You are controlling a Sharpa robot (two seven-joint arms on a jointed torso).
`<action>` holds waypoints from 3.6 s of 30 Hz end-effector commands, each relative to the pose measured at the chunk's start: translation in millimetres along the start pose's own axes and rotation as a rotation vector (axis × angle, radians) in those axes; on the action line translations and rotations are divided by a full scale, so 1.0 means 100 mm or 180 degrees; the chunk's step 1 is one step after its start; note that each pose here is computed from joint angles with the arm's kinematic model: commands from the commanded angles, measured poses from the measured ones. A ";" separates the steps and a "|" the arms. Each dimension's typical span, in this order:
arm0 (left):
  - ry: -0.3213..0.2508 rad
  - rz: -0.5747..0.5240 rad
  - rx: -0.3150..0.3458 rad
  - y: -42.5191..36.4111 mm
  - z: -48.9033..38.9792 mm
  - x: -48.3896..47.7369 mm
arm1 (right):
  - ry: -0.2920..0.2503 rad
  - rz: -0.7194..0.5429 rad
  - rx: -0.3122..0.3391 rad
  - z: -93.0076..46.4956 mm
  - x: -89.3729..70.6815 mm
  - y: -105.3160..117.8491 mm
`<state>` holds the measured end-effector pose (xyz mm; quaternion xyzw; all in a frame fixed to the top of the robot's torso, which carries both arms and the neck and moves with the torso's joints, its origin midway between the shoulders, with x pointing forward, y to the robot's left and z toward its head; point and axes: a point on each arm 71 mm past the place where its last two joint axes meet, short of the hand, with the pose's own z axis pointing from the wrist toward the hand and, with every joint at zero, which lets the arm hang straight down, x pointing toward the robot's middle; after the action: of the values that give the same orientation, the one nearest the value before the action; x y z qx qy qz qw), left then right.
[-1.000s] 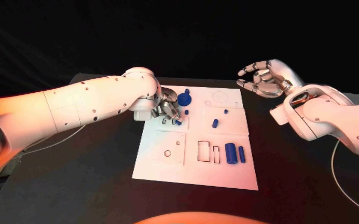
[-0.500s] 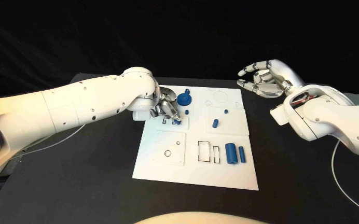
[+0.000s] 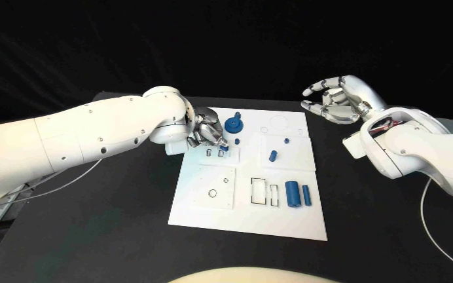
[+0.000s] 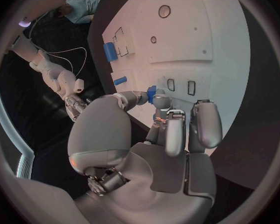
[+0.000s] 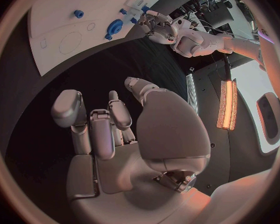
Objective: Assemble the parts on the task board
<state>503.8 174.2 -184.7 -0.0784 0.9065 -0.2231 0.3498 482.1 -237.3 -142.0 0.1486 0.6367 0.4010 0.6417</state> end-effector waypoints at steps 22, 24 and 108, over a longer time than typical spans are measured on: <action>-0.0302 0.0145 -0.0060 0.143 0.016 0.156 | -0.0013 0.0000 0.0000 -0.01 -0.01 -0.01; -0.0293 0.0153 -0.0071 0.148 0.025 0.168 | -0.0014 0.0000 -0.0002 -0.01 -0.01 -0.01; 0.0100 0.0377 -0.0191 0.088 0.149 0.256 | 0.0001 0.0005 0.0005 -0.02 0.01 -0.02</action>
<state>498.6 174.7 -209.4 -0.0408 0.9152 -0.1715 0.3623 481.4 -239.5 -144.4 0.1527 0.6371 0.3991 0.6415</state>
